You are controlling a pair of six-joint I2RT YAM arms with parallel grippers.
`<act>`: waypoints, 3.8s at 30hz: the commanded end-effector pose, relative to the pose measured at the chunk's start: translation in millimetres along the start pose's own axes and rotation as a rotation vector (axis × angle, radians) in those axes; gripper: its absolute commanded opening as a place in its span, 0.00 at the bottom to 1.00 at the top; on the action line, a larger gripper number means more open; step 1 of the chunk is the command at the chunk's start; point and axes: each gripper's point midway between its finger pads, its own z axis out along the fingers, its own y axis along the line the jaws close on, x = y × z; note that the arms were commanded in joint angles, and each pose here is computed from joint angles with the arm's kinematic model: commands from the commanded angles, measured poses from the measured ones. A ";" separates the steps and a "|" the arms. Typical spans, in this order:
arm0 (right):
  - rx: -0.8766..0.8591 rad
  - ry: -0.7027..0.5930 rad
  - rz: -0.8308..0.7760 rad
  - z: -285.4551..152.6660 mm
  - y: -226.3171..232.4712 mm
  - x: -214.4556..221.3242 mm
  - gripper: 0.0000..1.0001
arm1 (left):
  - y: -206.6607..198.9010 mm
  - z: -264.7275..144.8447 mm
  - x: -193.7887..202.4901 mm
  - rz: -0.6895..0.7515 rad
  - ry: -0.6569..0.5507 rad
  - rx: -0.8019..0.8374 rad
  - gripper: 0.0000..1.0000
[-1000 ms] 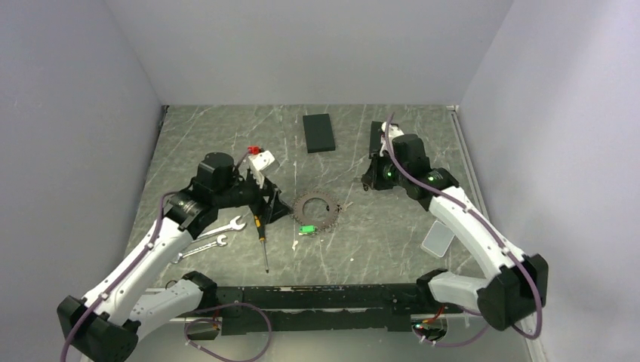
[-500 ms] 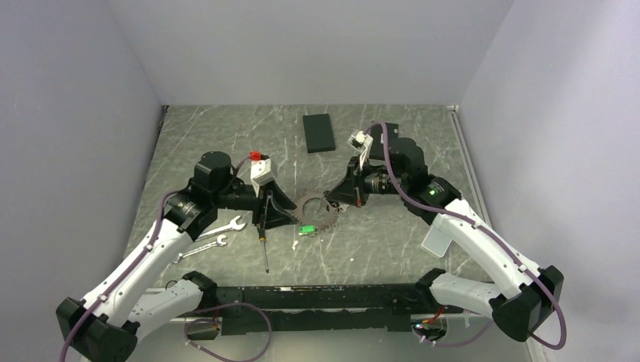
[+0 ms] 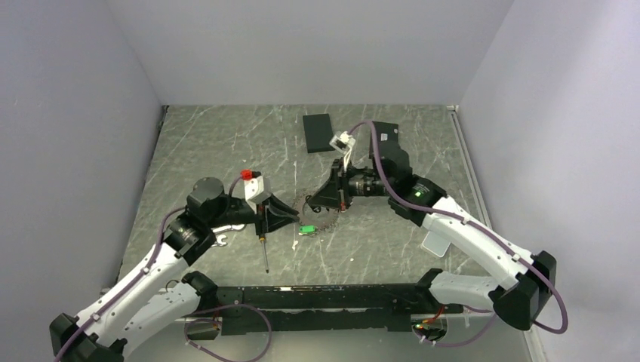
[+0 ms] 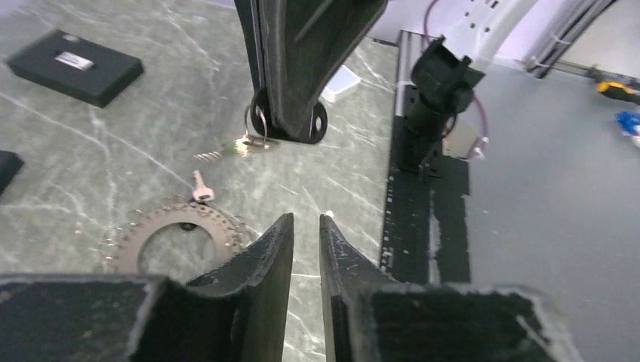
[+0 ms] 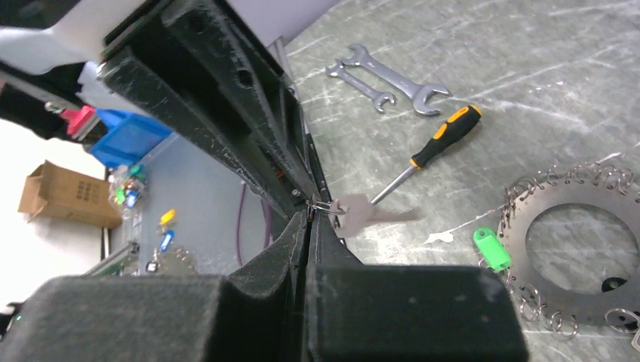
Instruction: Put the keys on the keyring
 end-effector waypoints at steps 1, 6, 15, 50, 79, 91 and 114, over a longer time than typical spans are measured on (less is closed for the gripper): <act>0.121 -0.069 -0.010 12.4 -7.2 -19.3 0.00 | 10.4 -7.8 -31.2 0.256 -0.162 -0.096 0.24; 0.164 -0.088 -0.011 18.3 -10.8 -20.1 0.00 | 1.7 -11.4 -23.7 0.372 -0.164 -0.055 0.25; 0.144 -0.079 -0.032 24.7 -5.8 -15.6 0.00 | 6.6 -5.2 -18.7 0.367 -0.144 -0.045 0.20; 0.039 -0.032 -0.057 35.3 10.6 -1.5 0.00 | 23.3 -2.0 -27.6 0.361 -0.163 -0.120 0.08; 0.160 0.101 -0.188 15.4 -6.7 16.3 0.37 | 9.5 -6.0 -7.6 0.298 -0.041 -0.049 0.00; 0.276 -0.093 -0.382 -10.1 -26.7 7.4 0.83 | 8.0 -7.4 -3.1 0.263 -0.022 -0.049 0.00; -0.049 -0.158 -0.687 -10.3 23.1 18.7 0.66 | -27.1 -4.7 -9.6 0.184 -0.039 0.149 0.00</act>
